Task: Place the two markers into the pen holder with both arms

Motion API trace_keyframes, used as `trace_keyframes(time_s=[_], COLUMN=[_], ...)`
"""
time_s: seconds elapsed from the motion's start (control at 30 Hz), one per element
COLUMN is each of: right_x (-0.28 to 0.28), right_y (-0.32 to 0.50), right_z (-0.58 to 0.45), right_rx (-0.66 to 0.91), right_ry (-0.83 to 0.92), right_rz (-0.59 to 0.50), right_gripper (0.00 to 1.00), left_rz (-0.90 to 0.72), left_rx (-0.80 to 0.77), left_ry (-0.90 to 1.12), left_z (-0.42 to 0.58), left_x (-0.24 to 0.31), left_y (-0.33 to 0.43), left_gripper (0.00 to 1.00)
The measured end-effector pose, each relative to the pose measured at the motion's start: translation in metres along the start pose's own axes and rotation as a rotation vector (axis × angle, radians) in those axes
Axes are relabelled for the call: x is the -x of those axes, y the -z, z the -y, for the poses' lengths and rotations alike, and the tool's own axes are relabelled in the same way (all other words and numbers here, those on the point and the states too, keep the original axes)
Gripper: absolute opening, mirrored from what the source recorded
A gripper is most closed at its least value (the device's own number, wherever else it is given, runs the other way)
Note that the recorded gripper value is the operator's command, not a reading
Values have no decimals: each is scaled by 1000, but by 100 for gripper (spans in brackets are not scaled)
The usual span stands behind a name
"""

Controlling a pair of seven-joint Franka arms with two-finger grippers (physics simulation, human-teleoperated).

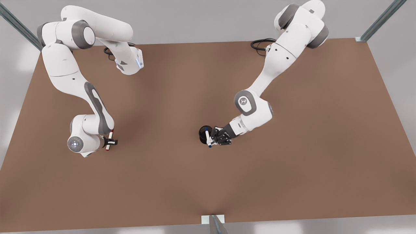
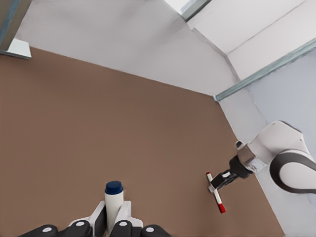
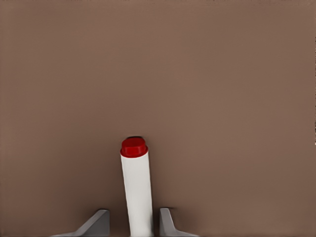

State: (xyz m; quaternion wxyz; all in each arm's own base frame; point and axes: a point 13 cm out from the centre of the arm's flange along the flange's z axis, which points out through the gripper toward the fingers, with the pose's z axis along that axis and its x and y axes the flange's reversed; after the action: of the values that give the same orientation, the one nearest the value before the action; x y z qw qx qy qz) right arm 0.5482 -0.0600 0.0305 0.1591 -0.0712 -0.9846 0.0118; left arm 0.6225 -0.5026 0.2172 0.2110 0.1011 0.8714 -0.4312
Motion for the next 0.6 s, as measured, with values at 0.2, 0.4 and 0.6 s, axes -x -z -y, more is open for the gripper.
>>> trace_keyframes(time_s=[0.2,0.4,0.6], right_x=[3,10,40], right_y=[4,23,145], right_z=[1,-2,-58], right_rx=[-10,-8,20], right_ry=[0,-1,84], right_rz=[7,35,228], right_gripper=[25,21,21], left_rz=[21,46,31], left_rx=[79,154,179], left_ry=[-162,-330,-482], left_z=[11,11,32], left_x=[-20,-21,-42], left_y=[-16,-15,-27], left_gripper=[21,22,48])
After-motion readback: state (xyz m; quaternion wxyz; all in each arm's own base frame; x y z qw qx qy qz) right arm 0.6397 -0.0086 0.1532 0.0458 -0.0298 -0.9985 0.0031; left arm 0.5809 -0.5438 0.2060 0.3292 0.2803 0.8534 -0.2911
